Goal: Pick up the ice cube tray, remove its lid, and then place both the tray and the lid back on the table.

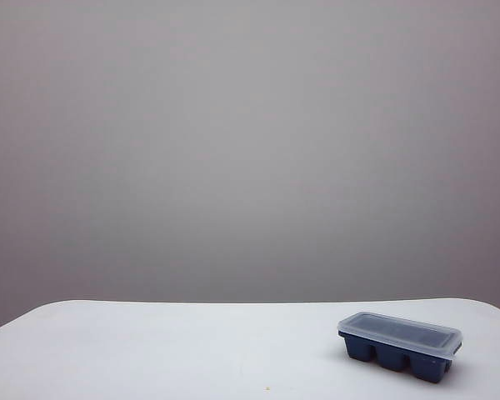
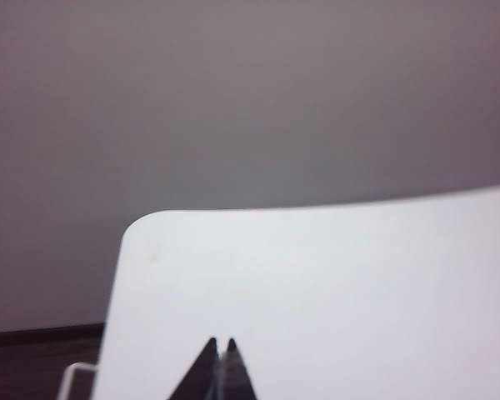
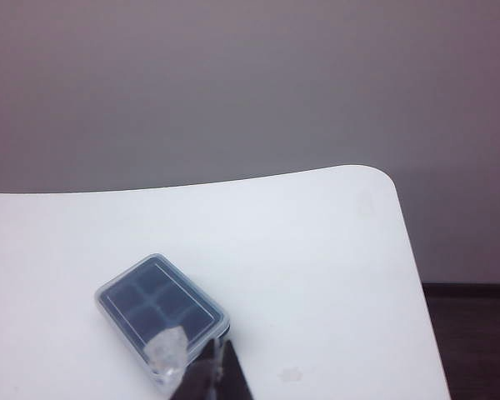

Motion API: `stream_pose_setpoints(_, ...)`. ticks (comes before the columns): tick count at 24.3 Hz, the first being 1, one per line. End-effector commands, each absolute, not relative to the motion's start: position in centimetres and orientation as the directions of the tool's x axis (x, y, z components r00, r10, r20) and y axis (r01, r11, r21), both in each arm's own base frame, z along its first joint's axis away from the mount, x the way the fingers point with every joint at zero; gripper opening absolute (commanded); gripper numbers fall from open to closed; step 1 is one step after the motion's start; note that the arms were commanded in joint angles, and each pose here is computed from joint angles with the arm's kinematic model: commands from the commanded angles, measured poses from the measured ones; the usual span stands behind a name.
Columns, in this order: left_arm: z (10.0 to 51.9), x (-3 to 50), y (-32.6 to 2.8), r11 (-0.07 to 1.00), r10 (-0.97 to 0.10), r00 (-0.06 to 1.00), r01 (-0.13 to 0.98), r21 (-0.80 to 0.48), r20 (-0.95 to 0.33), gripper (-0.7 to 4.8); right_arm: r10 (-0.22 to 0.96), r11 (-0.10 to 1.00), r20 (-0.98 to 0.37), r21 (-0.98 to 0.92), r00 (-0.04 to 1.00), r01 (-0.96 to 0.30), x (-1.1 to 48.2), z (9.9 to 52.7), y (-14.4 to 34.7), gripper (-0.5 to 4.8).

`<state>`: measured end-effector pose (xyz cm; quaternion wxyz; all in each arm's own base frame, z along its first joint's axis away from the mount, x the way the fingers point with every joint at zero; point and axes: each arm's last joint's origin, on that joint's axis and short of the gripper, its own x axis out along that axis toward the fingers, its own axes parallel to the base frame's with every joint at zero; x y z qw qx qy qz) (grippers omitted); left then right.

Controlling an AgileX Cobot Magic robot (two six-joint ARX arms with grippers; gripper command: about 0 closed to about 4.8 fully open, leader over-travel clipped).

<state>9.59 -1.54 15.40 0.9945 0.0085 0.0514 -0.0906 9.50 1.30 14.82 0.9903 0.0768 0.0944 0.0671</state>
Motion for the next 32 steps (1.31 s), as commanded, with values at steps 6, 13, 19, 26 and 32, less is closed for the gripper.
stream_pose_setpoints(6,23.2,8.4,-1.2,0.986,-0.113,0.984,0.128,-0.104,0.137,-0.05,0.045,0.963,-0.081,0.269,0.996,-0.021,9.4,20.3,1.0,-0.07)
stream_pose_setpoints(13,28.4,12.4,-2.2,0.939,-0.268,0.964,0.261,0.223,0.001,-0.05,0.075,0.988,-0.216,0.146,0.973,-0.044,13.9,25.4,1.7,-0.07)
stream_pose_setpoints(19,29.6,19.4,-4.0,0.817,-0.503,0.845,0.534,0.218,-0.182,-0.05,0.153,0.985,-0.416,0.135,0.896,-0.106,20.0,25.3,2.7,-0.07)
stream_pose_setpoints(26,26.6,25.4,-5.4,0.64,-0.637,0.716,0.698,0.322,-0.286,0.24,0.368,0.896,-0.562,0.427,0.741,-0.122,24.5,19.6,3.5,-0.06)
stream_pose_setpoints(32,24.0,27.0,-7.2,0.384,-0.799,0.529,0.816,0.432,-0.288,0.68,0.49,0.817,-0.682,0.577,0.543,-0.012,26.3,13.3,1.9,0.53)
